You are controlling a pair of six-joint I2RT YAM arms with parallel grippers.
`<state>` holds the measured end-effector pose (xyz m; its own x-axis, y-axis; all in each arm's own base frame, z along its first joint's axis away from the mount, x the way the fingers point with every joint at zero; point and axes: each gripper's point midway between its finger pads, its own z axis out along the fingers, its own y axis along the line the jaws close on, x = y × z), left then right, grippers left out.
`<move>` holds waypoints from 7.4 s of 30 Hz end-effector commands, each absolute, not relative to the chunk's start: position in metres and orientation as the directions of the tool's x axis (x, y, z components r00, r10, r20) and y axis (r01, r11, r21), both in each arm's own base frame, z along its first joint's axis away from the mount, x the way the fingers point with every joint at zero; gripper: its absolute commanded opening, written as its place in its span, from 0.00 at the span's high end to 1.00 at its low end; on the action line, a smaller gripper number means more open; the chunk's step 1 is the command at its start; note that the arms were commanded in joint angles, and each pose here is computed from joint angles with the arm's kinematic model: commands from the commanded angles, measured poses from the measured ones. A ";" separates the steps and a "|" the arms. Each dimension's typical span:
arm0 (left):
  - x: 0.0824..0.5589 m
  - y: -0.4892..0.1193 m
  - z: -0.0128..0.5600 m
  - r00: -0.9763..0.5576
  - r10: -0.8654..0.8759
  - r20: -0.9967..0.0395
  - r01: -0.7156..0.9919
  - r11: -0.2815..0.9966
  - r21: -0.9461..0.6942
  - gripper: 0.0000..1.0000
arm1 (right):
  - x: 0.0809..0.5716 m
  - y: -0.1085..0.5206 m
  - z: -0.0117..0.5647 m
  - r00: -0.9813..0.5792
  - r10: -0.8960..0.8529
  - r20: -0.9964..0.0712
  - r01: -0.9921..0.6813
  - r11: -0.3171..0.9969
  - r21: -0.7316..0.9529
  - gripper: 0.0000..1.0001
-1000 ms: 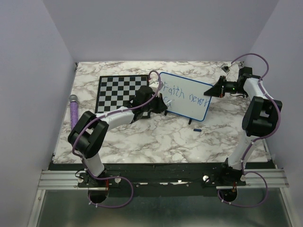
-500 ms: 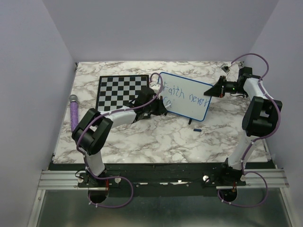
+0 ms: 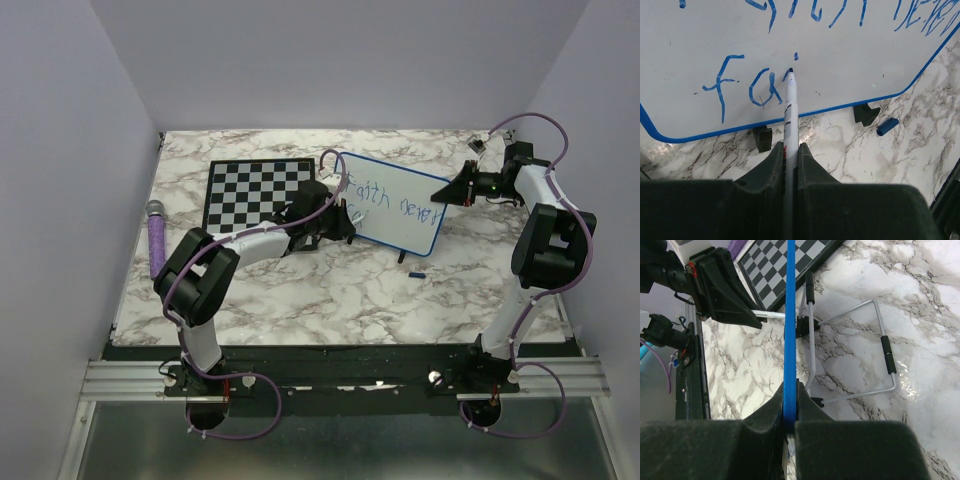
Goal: Write a sentence on the whiteboard
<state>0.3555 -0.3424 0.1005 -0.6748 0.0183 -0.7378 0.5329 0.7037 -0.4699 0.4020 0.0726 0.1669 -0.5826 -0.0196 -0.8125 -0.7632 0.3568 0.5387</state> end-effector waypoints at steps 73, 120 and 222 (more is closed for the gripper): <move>0.327 -0.337 0.146 -0.603 -0.031 -0.797 0.592 0.652 -0.473 1.00 | 0.408 0.072 0.168 -0.546 -0.040 -0.837 -0.790 0.356 0.499 0.99; 0.358 -0.372 0.128 -0.586 -0.052 -0.809 0.551 0.706 -0.445 1.00 | 0.408 0.072 0.168 -0.545 -0.040 -0.837 -0.791 0.356 0.498 1.00; 0.315 -0.372 0.105 -0.670 0.075 -0.739 0.589 0.659 -0.467 1.00 | 0.407 0.073 0.170 -0.546 -0.038 -0.837 -0.791 0.352 0.500 1.00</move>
